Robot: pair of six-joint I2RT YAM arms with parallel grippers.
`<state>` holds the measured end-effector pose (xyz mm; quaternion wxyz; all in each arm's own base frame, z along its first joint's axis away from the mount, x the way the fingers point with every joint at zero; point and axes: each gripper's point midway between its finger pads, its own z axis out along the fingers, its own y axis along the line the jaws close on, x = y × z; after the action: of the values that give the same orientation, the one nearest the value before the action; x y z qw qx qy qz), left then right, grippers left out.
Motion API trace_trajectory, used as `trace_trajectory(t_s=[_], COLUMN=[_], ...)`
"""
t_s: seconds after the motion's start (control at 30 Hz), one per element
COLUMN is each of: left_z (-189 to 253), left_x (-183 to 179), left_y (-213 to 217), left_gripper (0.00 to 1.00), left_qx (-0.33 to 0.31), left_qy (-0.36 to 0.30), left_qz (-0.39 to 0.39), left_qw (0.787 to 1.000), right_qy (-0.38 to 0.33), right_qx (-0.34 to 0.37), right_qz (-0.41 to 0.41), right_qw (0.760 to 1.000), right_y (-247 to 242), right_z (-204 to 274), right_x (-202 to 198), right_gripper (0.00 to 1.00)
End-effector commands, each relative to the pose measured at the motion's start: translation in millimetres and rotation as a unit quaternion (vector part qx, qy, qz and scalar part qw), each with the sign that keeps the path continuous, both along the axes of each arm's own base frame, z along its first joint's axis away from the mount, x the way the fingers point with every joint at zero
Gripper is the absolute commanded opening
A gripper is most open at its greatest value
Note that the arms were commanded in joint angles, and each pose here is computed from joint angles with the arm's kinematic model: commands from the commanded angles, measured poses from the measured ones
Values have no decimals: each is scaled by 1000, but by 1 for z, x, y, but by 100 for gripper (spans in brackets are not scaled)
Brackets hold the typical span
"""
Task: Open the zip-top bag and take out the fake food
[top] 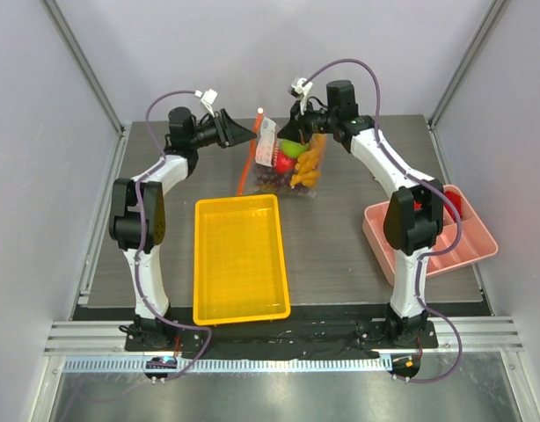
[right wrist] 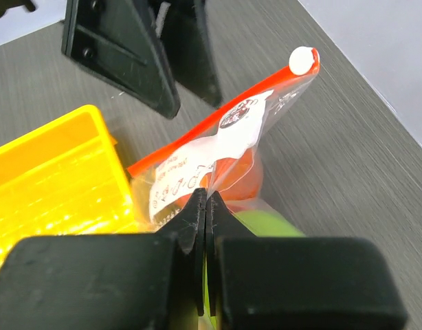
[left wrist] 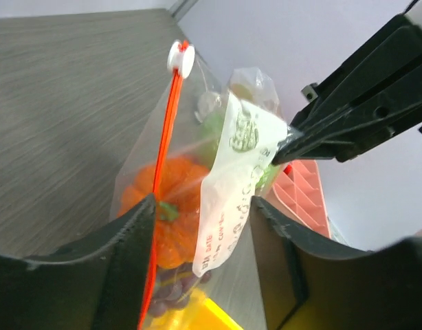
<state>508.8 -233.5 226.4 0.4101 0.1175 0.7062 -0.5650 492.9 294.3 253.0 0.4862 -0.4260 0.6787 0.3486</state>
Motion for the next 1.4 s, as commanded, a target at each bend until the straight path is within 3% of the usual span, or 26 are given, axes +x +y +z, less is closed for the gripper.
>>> trace_trajectory(t_s=[0.0, 0.17, 0.23, 0.3, 0.4, 0.43, 0.6, 0.7, 0.8, 0.83, 0.87, 0.93, 0.97, 1.0, 1.03, 1.07, 1.1, 1.17, 1.37], left_z=[45, 37, 48, 46, 48, 71, 65, 64, 74, 78, 93, 97, 119, 110, 115, 128, 123, 126, 134], left_x=[2, 12, 8, 8, -2, -15, -19, -22, -24, -23, -25, -19, -23, -11, -10, -14, -11, -13, -41], left_y=[-1, -5, -6, -9, -12, -15, -35, -41, -39, -38, -36, -38, -38, -43, -44, -46, -52, -57, -71], left_gripper=[61, 67, 70, 70, 71, 70, 66, 48, 20, 0, 0, 0, 0, 0, 0, 0, 0, 0, 0], left_qx=[-31, -61, -81, -102, -140, -162, -165, -163, -164, -166, -166, -155, -146, -124, -110, -100, -77, -64, -81], left_qy=[-72, -60, -86, -65, -102, -118, -108, -107, -124, -128, -155, -140, -166, -157, -170, -189, -196, -204, -231], left_qz=[-31, -47, -60, -76, -116, -144, -184, -192, -183, -177, -168, -151, -141, -117, -104, -97, -92, -101, -176], left_qw=[996, 995, 991, 990, 978, 969, 963, 962, 961, 962, 959, 966, 965, 973, 974, 972, 973, 972, 953], right_qy=[-100, -98, -97, -98, -94, -95, -91, -95, -99, -99, -97, -86, -73, -69, -62, -50, -44, -31, -51], right_qx=[28, 28, 28, 28, 29, 30, 29, 24, 13, 10, 5, -4, -4, -18, -21, -30, -37, -38, -30], right_qz=[34, 40, 42, 44, 52, 53, 55, 45, 25, 16, -8, -48, -70, -119, -141, -164, -183, -196, -138], right_qw=[994, 994, 994, 994, 994, 994, 994, 994, 995, 995, 995, 995, 995, 990, 988, 985, 981, 979, 989], right_y=[-2, -1, -2, -2, -1, 0, 1, -1, -6, -8, -12, -19, -25, -36, -41, -49, -56, -66, -61], right_z=[79, 81, 82, 83, 81, 82, 78, 78, 76, 75, 75, 72, 71, 68, 66, 61, 58, 55, 64], right_x=[-26, -31, -32, -34, -37, -37, -36, -33, -28, -26, -20, -10, -8, 3, 6, 8, 11, 12, 6], right_gripper=[1, 1, 1, 1, 1, 2, 1, 1, 1, 2, 1, 1, 4, 29, 44, 69, 80, 91, 95])
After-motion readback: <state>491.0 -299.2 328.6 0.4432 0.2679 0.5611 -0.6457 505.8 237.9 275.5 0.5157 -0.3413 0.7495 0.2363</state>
